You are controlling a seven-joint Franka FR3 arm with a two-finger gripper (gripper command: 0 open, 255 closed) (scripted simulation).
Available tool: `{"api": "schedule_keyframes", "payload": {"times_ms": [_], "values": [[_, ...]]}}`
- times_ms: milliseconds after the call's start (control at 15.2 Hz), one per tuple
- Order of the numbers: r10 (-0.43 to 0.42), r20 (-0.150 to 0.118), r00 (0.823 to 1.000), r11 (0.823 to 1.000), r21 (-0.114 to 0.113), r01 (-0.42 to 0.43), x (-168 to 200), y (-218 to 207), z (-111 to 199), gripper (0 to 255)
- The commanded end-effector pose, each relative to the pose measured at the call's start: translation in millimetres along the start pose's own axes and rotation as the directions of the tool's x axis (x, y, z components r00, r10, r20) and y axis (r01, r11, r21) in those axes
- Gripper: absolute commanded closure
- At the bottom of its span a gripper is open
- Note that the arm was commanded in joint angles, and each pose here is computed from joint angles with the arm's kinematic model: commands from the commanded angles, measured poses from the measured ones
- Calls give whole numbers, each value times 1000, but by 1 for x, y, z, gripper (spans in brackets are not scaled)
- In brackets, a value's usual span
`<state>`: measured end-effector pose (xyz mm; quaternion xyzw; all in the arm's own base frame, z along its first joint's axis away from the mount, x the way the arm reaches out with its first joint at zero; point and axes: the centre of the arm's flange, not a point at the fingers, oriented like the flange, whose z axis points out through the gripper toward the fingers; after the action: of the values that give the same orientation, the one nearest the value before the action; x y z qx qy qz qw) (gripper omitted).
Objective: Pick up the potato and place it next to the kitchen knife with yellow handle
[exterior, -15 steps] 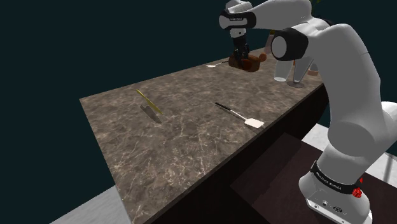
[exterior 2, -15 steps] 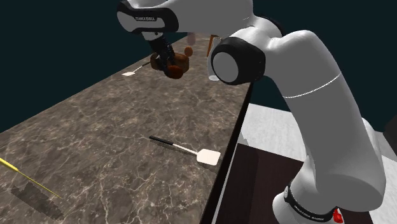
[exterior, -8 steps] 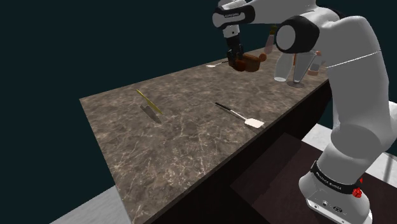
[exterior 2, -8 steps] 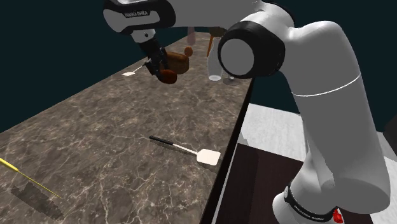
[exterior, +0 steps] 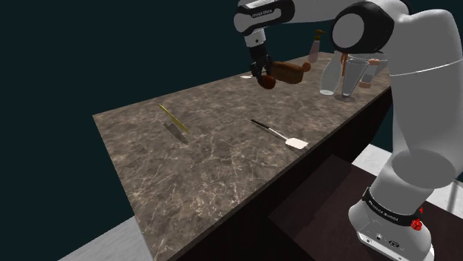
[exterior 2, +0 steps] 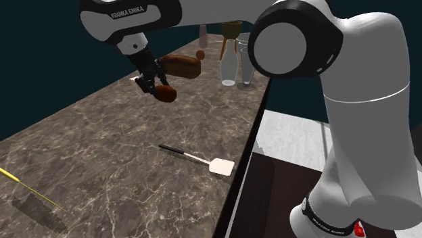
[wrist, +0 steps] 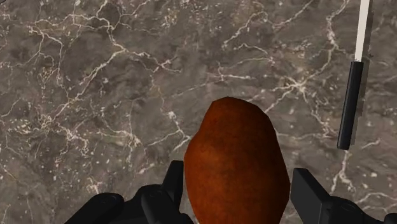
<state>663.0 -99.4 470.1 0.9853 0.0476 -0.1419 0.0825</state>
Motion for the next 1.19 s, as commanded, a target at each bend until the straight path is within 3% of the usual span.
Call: {"api": "schedule_keyframes", "payload": {"times_ms": [0, 1122], "values": [[1, 1, 1000, 1000, 0, -1, 0, -23, -4, 255], [1, 1, 1000, 1000, 0, -1, 4, -244, -42, 255]]}}
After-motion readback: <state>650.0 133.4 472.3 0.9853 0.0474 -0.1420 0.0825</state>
